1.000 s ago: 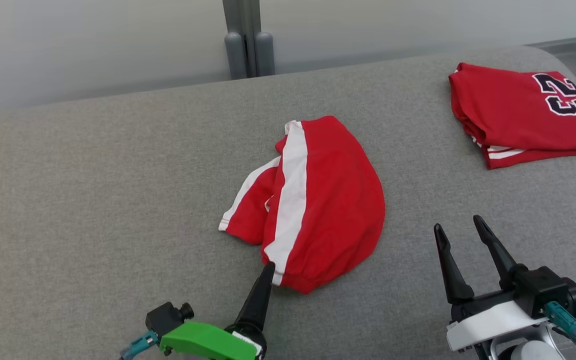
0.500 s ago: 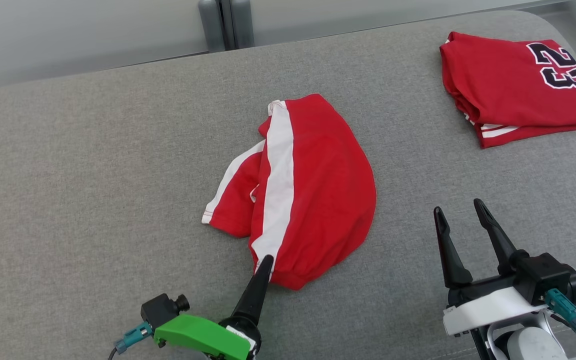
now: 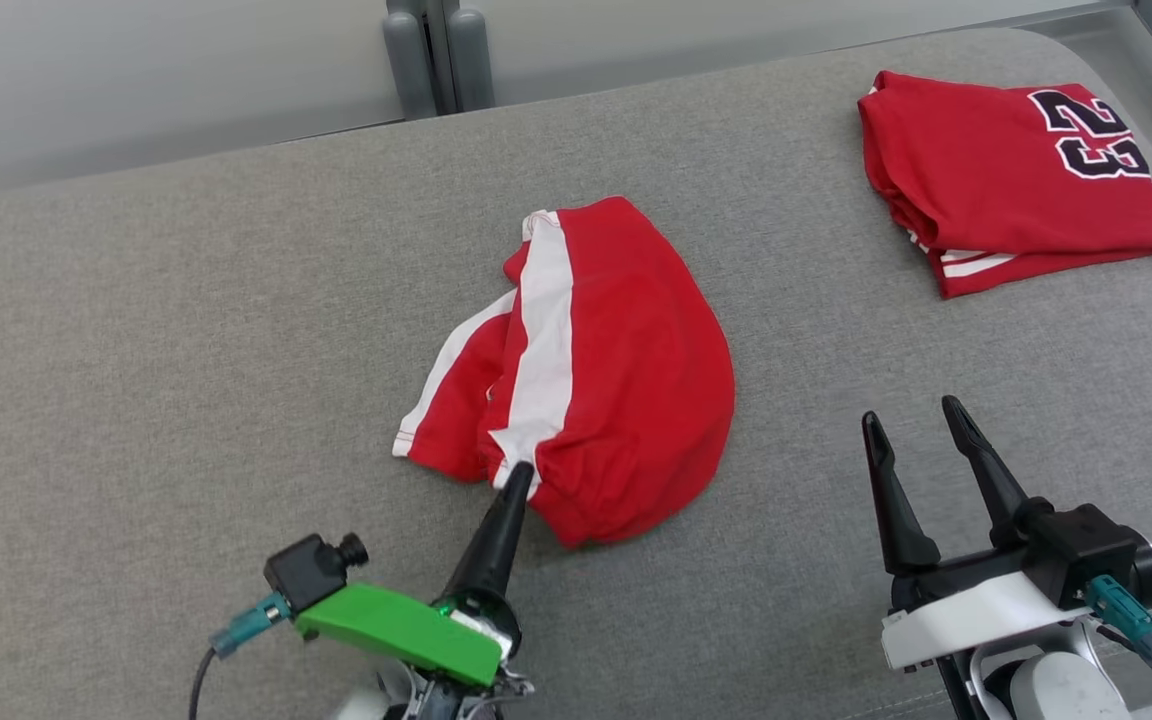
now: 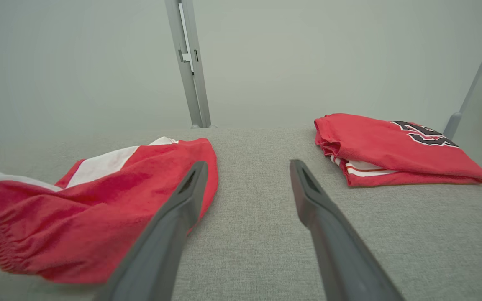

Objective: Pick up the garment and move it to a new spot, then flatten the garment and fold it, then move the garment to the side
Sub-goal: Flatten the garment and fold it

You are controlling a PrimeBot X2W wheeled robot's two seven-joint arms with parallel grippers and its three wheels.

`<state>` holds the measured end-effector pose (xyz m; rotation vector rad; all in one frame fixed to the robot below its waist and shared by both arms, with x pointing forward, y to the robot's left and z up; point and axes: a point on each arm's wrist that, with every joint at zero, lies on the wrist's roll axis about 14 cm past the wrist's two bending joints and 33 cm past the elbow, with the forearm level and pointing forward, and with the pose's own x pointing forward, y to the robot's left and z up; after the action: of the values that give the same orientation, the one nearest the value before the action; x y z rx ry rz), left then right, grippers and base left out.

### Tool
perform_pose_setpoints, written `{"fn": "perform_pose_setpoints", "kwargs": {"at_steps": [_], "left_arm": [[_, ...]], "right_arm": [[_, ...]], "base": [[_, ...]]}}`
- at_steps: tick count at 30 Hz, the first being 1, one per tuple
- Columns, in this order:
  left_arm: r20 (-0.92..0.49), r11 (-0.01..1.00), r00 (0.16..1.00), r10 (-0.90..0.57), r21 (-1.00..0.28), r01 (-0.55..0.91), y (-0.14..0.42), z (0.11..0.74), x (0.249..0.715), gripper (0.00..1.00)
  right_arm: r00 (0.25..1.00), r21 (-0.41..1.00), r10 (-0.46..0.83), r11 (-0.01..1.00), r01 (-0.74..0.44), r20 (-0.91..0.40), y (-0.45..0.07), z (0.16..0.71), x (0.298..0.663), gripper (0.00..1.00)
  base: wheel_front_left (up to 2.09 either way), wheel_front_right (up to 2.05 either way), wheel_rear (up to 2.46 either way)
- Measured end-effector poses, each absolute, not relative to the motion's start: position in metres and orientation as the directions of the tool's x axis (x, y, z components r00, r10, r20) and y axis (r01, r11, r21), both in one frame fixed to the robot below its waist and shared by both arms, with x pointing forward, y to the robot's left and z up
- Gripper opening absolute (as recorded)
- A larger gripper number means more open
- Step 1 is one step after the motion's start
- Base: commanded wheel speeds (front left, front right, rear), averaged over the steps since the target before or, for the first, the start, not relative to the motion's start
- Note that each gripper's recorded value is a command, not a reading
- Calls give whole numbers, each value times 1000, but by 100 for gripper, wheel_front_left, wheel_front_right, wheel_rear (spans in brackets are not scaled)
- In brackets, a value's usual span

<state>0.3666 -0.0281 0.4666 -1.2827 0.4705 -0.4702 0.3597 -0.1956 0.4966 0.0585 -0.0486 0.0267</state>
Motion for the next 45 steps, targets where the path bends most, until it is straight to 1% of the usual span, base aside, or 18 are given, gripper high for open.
{"fn": "perform_pose_setpoints", "kwargs": {"at_steps": [3,5,9,12,15,18,21,23,25,26,28,30,32,35,39,41,43,45], "left_arm": [[5,250,799,-601,-948,194,-30,490,379,0],[59,269,747,-663,-911,311,-39,512,386,0],[124,262,585,-801,-807,529,-65,556,392,0],[134,239,432,-892,-671,702,-86,595,394,0],[163,210,350,-923,-548,810,-101,637,403,0],[205,145,263,-943,-457,878,-119,681,400,0],[213,43,146,-966,-421,906,-135,708,377,0],[186,-4,82,-979,-421,907,-138,711,361,0],[114,-9,47,-992,-447,894,-130,696,351,0],[69,5,41,-997,-465,885,-125,682,349,0],[-57,72,50,-997,-513,855,-106,637,344,0],[-119,152,102,-988,-568,809,-83,605,347,0],[-167,247,182,-969,-604,758,-57,576,353,0],[-223,359,283,-933,-629,689,-26,539,356,0],[-277,503,430,-859,-615,607,13,496,359,0],[-275,535,481,-832,-626,567,22,485,358,0],[-270,549,512,-816,-641,536,26,477,353,0],[-261,555,539,-801,-661,504,29,472,349,0]], "right_arm": [[998,57,17,998,-21,57,-198,499,357,100],[998,59,13,998,-17,62,-198,501,354,100],[997,64,-3,998,-2,76,-201,506,348,100],[996,64,-32,998,26,89,-209,511,342,100],[993,63,-67,996,61,99,-219,515,335,100],[989,60,-100,994,94,110,-229,518,327,100],[984,55,-130,991,124,124,-238,523,319,100],[980,52,-143,989,137,135,-243,526,315,100],[979,46,-144,989,139,146,-246,530,313,100],[979,44,-142,990,137,146,-246,530,313,100],[982,37,-125,992,121,140,-244,528,314,100],[989,31,-96,995,93,117,-239,521,314,100],[994,36,-68,997,65,89,-235,512,316,100],[998,46,-17,999,14,61,-228,504,324,100],[996,50,85,995,-87,28,-214,497,348,100],[989,29,148,988,-149,14,-205,495,363,100],[977,1,211,977,-211,-19,-198,489,377,100],[959,-17,265,963,-268,-98,-193,471,390,100]], "base": [[0,0,0],[0,0,0],[0,0,0],[0,0,0],[0,0,0],[0,0,0],[0,0,0],[0,0,0],[0,0,0],[0,0,0],[0,0,0],[0,0,0],[0,0,0],[0,0,0],[0,0,0],[0,0,0],[0,0,0],[0,0,0]]}}
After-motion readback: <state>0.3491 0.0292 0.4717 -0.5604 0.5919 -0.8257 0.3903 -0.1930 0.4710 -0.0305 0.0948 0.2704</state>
